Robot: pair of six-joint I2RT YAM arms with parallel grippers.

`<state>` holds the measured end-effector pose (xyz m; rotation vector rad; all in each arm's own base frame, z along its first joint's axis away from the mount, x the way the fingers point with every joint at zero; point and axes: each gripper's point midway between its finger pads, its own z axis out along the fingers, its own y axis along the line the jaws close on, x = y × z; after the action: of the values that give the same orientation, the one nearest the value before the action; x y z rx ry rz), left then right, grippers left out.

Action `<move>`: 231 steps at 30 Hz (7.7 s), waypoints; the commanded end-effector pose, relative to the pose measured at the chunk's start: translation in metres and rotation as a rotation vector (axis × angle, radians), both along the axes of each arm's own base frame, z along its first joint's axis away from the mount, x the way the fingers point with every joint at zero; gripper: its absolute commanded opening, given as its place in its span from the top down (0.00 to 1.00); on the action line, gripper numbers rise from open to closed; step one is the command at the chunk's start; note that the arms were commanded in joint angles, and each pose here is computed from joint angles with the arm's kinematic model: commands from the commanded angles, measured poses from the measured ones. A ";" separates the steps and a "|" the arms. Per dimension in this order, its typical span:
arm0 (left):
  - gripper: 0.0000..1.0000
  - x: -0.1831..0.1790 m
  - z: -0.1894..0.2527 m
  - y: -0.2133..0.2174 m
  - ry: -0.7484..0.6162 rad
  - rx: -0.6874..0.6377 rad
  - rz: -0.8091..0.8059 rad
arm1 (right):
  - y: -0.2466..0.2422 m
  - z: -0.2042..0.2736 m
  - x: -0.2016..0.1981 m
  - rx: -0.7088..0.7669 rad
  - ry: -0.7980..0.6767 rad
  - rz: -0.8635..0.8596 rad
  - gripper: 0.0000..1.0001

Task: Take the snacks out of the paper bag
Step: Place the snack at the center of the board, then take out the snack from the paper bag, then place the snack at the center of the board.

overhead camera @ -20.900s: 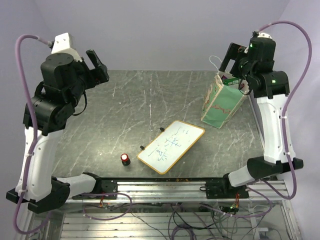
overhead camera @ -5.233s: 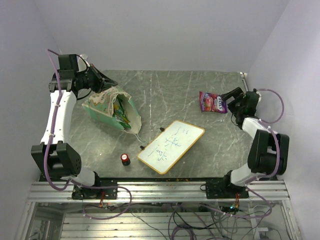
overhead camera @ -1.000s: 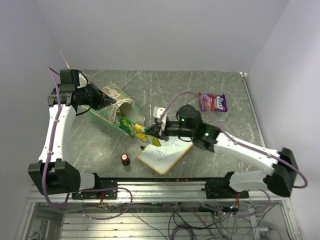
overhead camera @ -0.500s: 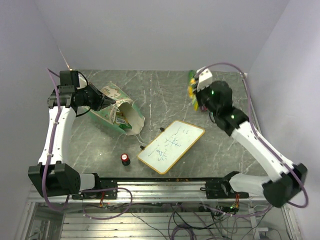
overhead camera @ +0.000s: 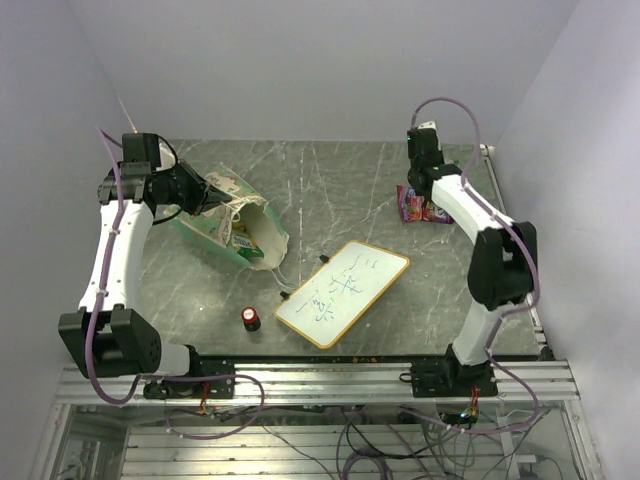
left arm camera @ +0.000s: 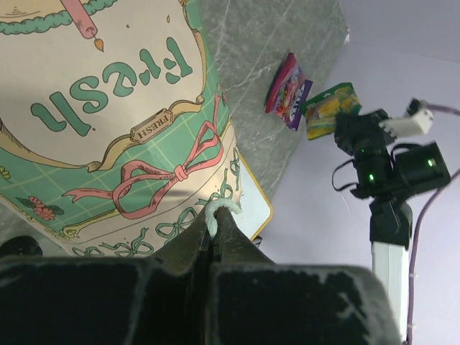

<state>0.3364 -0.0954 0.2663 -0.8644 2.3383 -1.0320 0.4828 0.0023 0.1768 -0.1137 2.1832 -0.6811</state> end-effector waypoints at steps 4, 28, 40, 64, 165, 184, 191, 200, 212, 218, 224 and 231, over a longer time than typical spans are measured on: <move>0.93 0.000 0.002 0.000 -0.027 0.007 -0.032 | -0.003 -0.040 0.023 -0.099 0.107 -0.065 1.00; 0.93 -0.003 0.001 0.002 -0.033 0.053 -0.075 | 0.120 0.000 -0.006 0.422 -0.003 0.304 0.06; 0.93 -0.014 -0.003 0.009 -0.021 0.114 -0.085 | 0.409 0.021 -0.188 0.472 -0.228 1.631 0.04; 0.93 -0.024 0.001 0.012 0.012 0.162 -0.104 | 0.492 -0.088 -0.169 0.108 -0.331 1.814 0.42; 0.93 -0.013 -0.010 -0.005 0.028 -0.008 -0.029 | 0.029 0.114 -0.056 -0.104 -0.213 0.144 1.00; 0.93 0.007 -0.008 -0.003 -0.001 0.019 -0.061 | -0.015 0.017 0.010 -0.162 -0.085 0.052 1.00; 0.93 0.008 -0.013 -0.002 0.015 0.027 -0.065 | 0.004 -0.027 0.008 -0.049 -0.034 0.074 1.00; 0.93 0.010 -0.018 -0.002 0.024 0.024 -0.059 | 0.031 -0.094 -0.009 0.031 0.102 0.132 1.00; 0.93 0.007 -0.015 0.001 0.017 0.042 -0.058 | 0.052 -0.124 -0.018 0.167 0.162 0.161 1.00; 0.93 0.003 -0.010 0.001 0.007 0.050 -0.061 | 0.064 -0.115 -0.015 0.227 0.146 0.199 0.76; 0.93 0.001 -0.008 -0.001 -0.020 0.040 -0.070 | 0.079 -0.053 -0.011 0.297 0.031 0.286 0.40; 0.93 0.001 -0.009 -0.004 -0.022 0.023 -0.070 | 0.180 0.008 -0.050 0.641 -0.021 0.676 0.32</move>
<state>0.3373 -0.0953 0.2474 -0.8170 2.4071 -1.0050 0.4573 0.1036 0.1411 -0.3226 2.1856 -0.0241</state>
